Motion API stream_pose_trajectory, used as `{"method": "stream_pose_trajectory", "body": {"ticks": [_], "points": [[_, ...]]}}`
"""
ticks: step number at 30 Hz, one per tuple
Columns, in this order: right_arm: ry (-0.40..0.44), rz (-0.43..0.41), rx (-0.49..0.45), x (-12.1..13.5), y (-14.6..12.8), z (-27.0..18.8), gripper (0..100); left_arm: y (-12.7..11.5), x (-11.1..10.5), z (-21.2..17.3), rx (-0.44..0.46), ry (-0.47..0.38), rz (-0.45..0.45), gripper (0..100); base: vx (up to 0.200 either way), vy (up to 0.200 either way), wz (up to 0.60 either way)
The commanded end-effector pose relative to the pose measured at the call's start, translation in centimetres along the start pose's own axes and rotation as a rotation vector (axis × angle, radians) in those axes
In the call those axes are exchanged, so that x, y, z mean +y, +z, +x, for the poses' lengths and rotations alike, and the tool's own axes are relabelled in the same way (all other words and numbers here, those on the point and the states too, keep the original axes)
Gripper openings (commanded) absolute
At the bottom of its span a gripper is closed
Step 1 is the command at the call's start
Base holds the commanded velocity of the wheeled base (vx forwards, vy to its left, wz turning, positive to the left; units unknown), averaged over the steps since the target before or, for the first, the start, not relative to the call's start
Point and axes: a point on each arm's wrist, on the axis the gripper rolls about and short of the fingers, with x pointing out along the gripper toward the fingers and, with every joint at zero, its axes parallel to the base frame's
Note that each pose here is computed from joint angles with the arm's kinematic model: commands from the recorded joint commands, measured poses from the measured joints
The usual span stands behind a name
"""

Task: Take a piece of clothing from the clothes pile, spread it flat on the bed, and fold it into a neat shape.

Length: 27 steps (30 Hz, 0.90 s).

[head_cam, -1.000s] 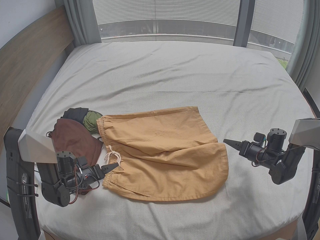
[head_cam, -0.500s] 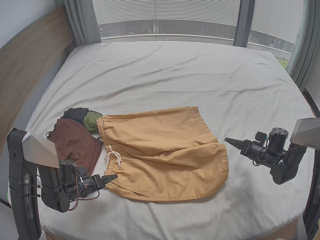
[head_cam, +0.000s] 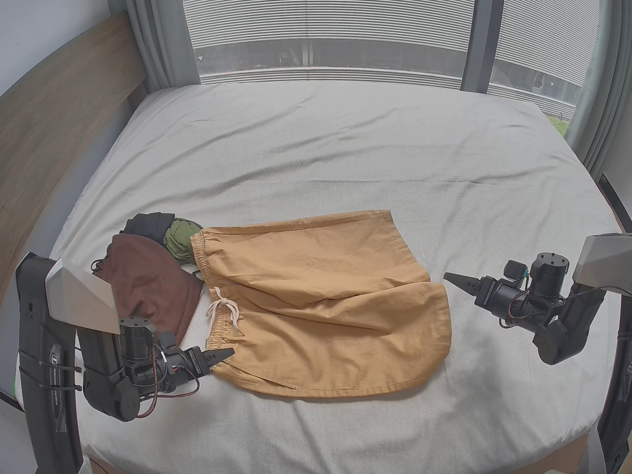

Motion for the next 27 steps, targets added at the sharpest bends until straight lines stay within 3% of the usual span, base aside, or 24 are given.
{"method": "stream_pose_trajectory", "body": {"ticks": [1, 5, 13, 20, 24, 27], "points": [[-0.003, 0.004, 0.010, 0.0, -0.3, -0.1, 100, 0.0, 0.0, 0.0, 0.000, -0.001, 0.000, 0, 0.000, 0.000, 0.00], [-0.023, -0.001, 0.050, -0.1, -1.2, -0.8, 100, 0.1, 0.0, 0.0, -0.004, -0.001, 0.000, 0, 0.000, 0.000, 0.00], [-0.059, -0.102, 0.248, -1.0, -6.5, -1.8, 100, 0.1, 0.1, 0.0, -0.008, -0.001, 0.000, 0, 0.000, 0.000, 0.00], [-0.065, -0.085, 0.331, -1.8, -9.1, -1.2, 100, 0.0, 0.1, 0.1, -0.006, -0.003, 0.003, 0, 0.000, 0.000, 0.00], [-0.048, -0.088, 0.351, -1.7, -9.8, -0.8, 100, 0.1, 0.0, 0.1, -0.012, -0.006, 0.005, 0, 0.000, 0.000, 0.00], [0.025, -0.110, 0.343, -1.4, -10.7, -0.1, 100, 0.1, 0.0, 0.1, -0.018, -0.010, 0.010, 0, 0.000, 0.000, 0.00]]}}
